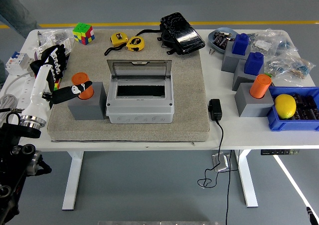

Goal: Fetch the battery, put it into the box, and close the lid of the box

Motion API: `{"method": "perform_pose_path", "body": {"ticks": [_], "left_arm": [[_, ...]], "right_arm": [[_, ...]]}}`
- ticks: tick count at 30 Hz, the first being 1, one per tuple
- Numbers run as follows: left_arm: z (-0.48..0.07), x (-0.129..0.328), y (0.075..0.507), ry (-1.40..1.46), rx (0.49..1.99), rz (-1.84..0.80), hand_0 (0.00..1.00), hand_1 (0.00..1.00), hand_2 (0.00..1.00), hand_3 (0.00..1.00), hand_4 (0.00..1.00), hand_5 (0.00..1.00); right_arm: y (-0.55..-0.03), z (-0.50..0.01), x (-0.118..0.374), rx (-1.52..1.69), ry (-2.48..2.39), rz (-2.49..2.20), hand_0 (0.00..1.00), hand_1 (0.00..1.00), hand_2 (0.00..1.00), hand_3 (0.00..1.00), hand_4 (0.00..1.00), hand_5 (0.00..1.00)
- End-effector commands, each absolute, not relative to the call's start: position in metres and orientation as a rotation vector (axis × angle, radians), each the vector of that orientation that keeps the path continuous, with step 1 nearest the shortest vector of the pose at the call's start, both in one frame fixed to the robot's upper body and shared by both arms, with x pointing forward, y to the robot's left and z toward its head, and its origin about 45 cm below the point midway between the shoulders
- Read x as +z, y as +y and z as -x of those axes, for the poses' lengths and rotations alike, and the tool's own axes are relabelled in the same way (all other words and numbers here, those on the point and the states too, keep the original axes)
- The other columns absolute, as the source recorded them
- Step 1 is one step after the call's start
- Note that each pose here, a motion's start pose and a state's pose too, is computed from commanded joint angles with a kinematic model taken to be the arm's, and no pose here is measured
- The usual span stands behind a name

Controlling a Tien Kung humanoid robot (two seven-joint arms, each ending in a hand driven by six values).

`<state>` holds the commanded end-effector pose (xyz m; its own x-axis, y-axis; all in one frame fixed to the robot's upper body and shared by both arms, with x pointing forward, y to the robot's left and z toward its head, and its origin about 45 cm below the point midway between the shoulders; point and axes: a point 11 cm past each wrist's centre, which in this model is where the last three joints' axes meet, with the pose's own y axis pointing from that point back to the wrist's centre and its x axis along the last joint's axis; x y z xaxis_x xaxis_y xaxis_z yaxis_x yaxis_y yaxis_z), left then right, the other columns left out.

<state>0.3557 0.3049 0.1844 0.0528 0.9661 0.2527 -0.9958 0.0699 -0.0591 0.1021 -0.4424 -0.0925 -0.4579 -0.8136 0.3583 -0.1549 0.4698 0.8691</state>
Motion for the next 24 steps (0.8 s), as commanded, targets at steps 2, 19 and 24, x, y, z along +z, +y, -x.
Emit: {"method": "perform_pose_path", "body": {"ticks": [2, 19, 24], "left_arm": [[-0.356, 0.179, 0.302, -0.217, 1.489, -0.134, 0.978, 0.998, 0.998, 0.986, 0.998, 0.45], [-0.369, 0.167, 0.306, -0.158, 1.53, -0.096, 0.963, 0.988, 0.968, 0.945, 0.998, 0.487], [-0.375, 0.165, 0.306, -0.158, 1.532, -0.108, 0.963, 0.988, 0.968, 0.945, 0.998, 0.487]], "right_arm": [[-0.442, -0.102, -0.093, -1.014, -1.896, -0.809, 0.818, 0.796, 0.766, 0.793, 0.998, 0.998], [-0.442, -0.103, -0.093, -1.017, -1.902, -0.807, 0.818, 0.796, 0.766, 0.793, 0.998, 0.998], [-0.441, -0.103, -0.093, -1.018, -1.9, -0.81, 0.818, 0.796, 0.766, 0.793, 0.998, 0.998]]}}
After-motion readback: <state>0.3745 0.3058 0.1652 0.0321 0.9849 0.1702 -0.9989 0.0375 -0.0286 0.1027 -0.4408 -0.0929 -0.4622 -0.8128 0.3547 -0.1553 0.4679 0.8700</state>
